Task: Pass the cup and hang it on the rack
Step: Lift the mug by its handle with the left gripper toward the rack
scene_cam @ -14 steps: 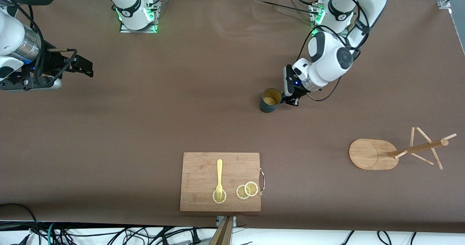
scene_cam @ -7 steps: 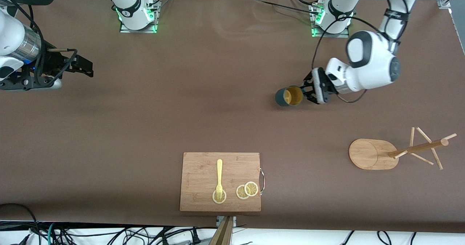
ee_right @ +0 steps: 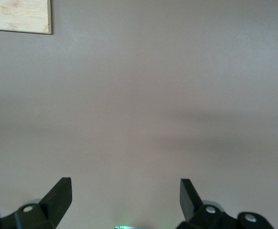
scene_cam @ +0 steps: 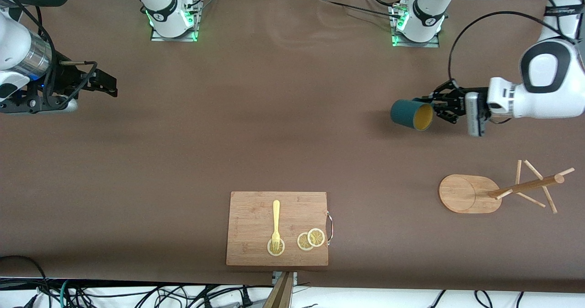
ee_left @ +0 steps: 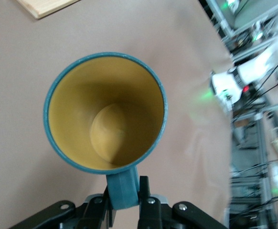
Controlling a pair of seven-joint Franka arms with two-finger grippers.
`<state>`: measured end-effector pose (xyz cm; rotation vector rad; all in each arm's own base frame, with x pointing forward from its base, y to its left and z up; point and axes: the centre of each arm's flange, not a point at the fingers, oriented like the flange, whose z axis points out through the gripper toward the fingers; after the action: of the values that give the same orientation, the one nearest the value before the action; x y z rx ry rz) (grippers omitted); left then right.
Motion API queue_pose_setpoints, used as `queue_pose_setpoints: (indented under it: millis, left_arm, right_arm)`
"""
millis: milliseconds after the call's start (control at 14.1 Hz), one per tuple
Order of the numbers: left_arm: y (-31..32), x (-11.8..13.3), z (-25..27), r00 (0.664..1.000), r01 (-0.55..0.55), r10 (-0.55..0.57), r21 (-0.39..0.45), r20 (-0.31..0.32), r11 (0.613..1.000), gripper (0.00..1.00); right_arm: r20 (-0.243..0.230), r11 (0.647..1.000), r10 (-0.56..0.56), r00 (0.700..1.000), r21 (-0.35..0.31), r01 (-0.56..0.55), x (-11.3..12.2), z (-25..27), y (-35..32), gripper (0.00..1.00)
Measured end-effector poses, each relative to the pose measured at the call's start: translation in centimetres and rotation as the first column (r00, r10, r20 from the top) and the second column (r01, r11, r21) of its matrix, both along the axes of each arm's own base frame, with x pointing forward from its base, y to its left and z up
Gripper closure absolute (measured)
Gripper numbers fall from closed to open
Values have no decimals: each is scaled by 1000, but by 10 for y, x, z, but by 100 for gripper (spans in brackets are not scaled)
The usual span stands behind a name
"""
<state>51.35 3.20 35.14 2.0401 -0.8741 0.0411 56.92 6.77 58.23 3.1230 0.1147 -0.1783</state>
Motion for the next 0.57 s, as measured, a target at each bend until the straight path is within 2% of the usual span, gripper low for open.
queue_pose_setpoints:
  millis: [283, 567]
  left_arm:
    - [58, -10, 25, 985, -120, 112, -54, -134, 991, 79]
    - [89, -21, 30, 962, -213, 185, -130, -200, 968, 79]
  right_arm:
    - [0, 1000, 0, 1000, 0, 0, 0, 0, 0, 0]
    - [0, 1000, 0, 1000, 0, 0, 0, 0, 0, 0]
